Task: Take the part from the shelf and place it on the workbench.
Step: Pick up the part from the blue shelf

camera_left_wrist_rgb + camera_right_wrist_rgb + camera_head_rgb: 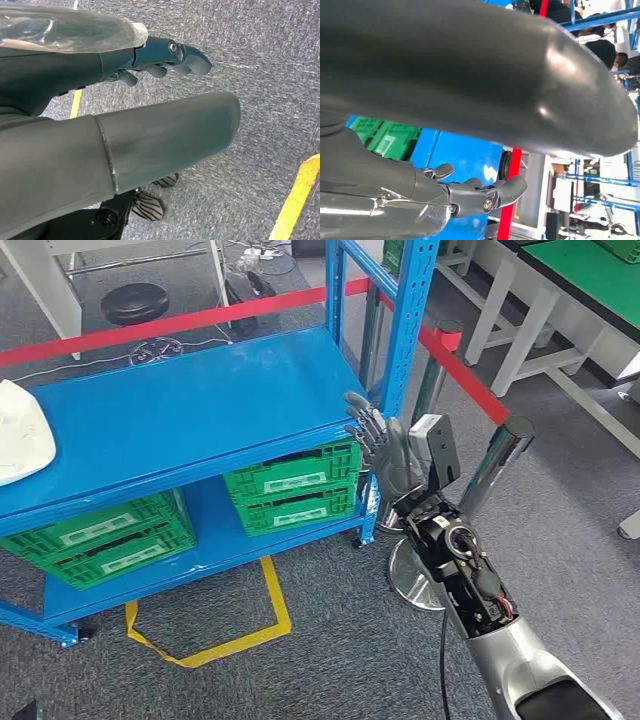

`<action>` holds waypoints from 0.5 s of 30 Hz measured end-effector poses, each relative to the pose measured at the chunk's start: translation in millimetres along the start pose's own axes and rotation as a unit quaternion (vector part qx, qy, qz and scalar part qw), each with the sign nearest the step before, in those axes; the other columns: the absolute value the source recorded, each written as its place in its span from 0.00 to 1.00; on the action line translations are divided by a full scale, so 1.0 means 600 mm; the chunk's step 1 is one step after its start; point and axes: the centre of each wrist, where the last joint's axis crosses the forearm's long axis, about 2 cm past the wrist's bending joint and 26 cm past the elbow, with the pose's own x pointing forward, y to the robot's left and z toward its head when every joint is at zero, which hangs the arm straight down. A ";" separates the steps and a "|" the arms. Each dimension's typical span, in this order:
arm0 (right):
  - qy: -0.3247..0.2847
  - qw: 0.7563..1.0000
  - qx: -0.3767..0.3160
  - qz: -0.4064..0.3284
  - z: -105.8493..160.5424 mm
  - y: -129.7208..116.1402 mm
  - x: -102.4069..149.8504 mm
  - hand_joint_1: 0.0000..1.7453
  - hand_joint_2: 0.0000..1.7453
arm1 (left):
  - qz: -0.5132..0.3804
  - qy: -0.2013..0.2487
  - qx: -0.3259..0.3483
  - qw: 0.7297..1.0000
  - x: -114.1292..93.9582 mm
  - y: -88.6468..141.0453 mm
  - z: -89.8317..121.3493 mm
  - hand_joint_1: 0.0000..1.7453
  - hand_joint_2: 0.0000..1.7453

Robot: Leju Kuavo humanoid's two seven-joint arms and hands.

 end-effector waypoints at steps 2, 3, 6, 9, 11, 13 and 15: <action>0.000 1.000 -0.001 0.000 0.000 0.000 0.000 0.00 0.00 | 0.000 0.000 0.000 1.000 0.000 0.000 0.000 0.00 0.00; 0.001 1.000 -0.001 0.000 0.001 -0.001 0.000 0.00 0.00 | 0.000 0.000 0.000 1.000 0.000 -0.001 0.000 0.00 0.00; 0.001 1.000 -0.002 0.000 0.002 -0.001 -0.001 0.00 0.00 | 0.000 0.000 0.000 1.000 0.000 -0.001 0.000 0.00 0.00; 0.002 1.000 -0.002 0.000 0.002 -0.001 -0.001 0.00 0.00 | 0.001 0.000 0.000 1.000 0.000 -0.001 0.000 0.00 0.00; 0.001 1.000 -0.004 0.000 0.001 -0.002 0.000 0.00 0.00 | 0.003 0.000 0.000 1.000 0.000 -0.001 0.000 0.00 0.00; -0.004 1.000 -0.009 0.000 -0.003 -0.004 0.002 0.00 0.00 | 0.006 0.000 0.001 1.000 0.000 0.001 0.000 0.00 0.00; -0.012 1.000 -0.013 -0.002 -0.010 -0.007 0.004 0.00 0.00 | 0.009 0.000 0.007 1.000 0.001 0.004 -0.001 0.00 0.00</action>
